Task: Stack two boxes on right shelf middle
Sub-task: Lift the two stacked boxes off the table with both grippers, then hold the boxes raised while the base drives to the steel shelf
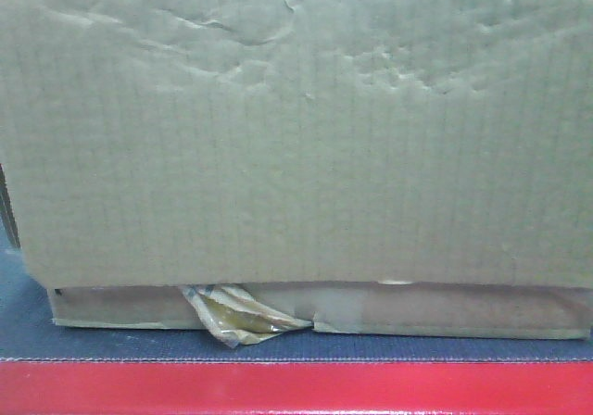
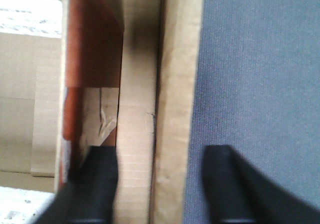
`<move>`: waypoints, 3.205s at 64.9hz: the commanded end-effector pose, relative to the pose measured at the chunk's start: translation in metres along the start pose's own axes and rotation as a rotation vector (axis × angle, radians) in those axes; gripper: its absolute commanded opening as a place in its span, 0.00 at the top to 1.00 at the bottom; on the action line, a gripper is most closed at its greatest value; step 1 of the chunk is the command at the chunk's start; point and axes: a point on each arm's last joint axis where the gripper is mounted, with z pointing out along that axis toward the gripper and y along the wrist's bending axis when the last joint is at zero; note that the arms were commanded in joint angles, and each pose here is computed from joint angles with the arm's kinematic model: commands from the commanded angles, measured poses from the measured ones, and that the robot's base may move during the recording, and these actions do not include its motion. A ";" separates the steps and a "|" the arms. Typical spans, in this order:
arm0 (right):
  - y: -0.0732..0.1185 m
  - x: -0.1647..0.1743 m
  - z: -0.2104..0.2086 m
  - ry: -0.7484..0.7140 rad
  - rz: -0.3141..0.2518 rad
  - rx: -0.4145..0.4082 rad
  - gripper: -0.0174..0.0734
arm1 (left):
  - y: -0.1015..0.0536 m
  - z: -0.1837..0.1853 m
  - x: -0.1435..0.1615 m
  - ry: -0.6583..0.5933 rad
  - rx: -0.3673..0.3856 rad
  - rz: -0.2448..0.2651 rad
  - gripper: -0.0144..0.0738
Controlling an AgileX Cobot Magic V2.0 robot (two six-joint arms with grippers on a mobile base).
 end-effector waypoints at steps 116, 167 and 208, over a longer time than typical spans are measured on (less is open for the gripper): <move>0.013 -0.035 -0.164 -0.841 -0.016 -0.050 0.98 | 0.038 -0.182 -0.031 -0.790 -0.064 -0.143 0.96; 0.015 -0.036 -0.168 -0.879 -0.023 -0.070 0.98 | 0.038 -0.184 -0.033 -0.822 -0.079 -0.132 0.96; 0.018 -0.040 -0.173 -0.948 -0.037 -0.105 0.98 | 0.038 -0.184 -0.034 -0.828 -0.075 -0.130 0.96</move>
